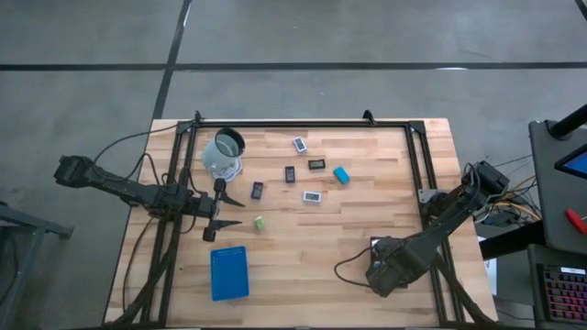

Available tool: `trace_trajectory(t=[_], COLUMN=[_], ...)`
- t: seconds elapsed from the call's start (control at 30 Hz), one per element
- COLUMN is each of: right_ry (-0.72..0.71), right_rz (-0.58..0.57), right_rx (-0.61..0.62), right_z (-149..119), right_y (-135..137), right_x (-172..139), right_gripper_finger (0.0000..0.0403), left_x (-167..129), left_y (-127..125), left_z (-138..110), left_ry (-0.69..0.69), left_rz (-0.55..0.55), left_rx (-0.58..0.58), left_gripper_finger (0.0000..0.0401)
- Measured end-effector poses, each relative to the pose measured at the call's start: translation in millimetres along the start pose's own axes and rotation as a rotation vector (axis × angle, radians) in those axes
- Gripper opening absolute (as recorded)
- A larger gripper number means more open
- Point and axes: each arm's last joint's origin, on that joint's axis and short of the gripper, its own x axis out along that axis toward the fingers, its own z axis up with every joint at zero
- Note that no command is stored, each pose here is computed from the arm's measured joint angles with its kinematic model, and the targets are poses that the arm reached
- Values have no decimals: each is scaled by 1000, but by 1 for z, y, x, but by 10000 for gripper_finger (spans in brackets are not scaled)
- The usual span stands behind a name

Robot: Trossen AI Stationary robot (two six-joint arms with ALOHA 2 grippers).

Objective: Pick & Place Office items
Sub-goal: Put the purple charger adapter into the black bin, then put the green charger adapter into the black bin

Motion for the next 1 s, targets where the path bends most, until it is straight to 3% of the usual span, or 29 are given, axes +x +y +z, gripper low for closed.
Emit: trace_trajectory(t=[0.47, 0.8, 1.0], right_ry=[-5, -11, -136], right_rz=[-6, -12, 73], right_rx=[-2, -1, -11], right_z=[0, 1, 1], right_y=[-1, -2, -11], right_x=[0, -1, -34], right_gripper_finger=[241, 246, 236], left_x=[0, 0, 0], left_y=[0, 0, 0], left_z=[0, 0, 0], left_ry=[0, 0, 0], left_rz=[0, 0, 0], left_rx=[0, 0, 0], left_gripper_finger=[237, 237, 237])
